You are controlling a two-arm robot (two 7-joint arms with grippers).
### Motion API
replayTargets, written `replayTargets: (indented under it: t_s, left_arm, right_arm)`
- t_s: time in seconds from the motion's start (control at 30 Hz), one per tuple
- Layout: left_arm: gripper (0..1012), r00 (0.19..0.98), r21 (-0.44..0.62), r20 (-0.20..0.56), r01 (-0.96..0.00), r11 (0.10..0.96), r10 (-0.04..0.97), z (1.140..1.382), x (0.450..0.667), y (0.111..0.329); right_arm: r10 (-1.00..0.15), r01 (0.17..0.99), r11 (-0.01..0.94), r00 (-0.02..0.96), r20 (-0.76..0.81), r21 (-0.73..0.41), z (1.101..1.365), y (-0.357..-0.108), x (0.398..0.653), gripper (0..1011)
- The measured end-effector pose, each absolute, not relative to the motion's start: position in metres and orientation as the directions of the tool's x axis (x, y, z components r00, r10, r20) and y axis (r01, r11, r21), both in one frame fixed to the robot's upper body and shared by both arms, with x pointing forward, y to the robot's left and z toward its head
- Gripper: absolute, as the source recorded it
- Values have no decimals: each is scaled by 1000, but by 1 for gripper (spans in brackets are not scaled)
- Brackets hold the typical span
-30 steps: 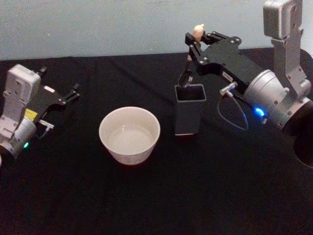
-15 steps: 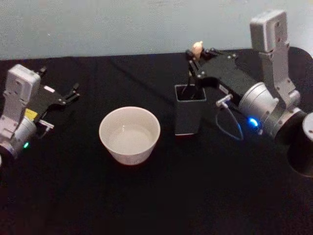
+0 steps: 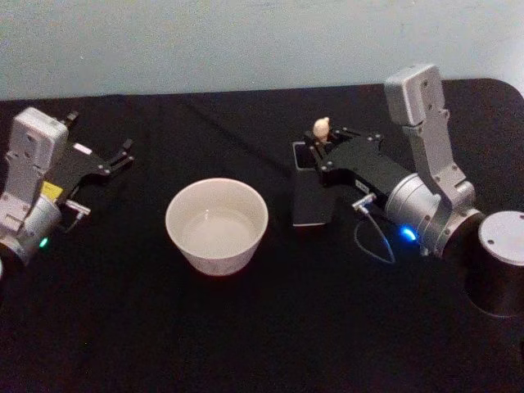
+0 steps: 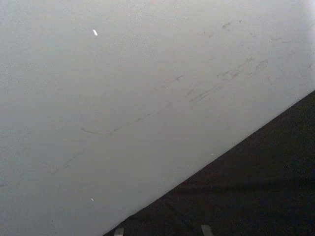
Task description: Pick up the stirring spoon with one hand, stir inside the cup, then place it back in its original position.
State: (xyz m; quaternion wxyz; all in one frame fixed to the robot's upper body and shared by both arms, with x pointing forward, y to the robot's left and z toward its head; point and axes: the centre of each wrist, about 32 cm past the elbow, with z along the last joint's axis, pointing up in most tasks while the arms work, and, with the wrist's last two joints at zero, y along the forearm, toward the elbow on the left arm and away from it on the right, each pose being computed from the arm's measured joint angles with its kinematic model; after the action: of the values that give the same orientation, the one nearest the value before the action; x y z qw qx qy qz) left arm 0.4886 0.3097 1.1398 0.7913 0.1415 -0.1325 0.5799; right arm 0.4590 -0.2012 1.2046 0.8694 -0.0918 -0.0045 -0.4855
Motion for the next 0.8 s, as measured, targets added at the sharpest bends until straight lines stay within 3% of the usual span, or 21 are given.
replayTargets:
  t_s: [0.6, 0.8]
  left_arm:
    - [1001, 292, 70, 374, -955, 287, 880, 1140, 489, 310]
    - [1001, 292, 70, 374, -955, 287, 880, 1140, 489, 310]
  right_arm:
    - [-845, 845, 505, 525, 97, -177, 1199, -200, 460, 204]
    - [-845, 845, 506, 526, 96, -175, 1200, -200, 460, 334]
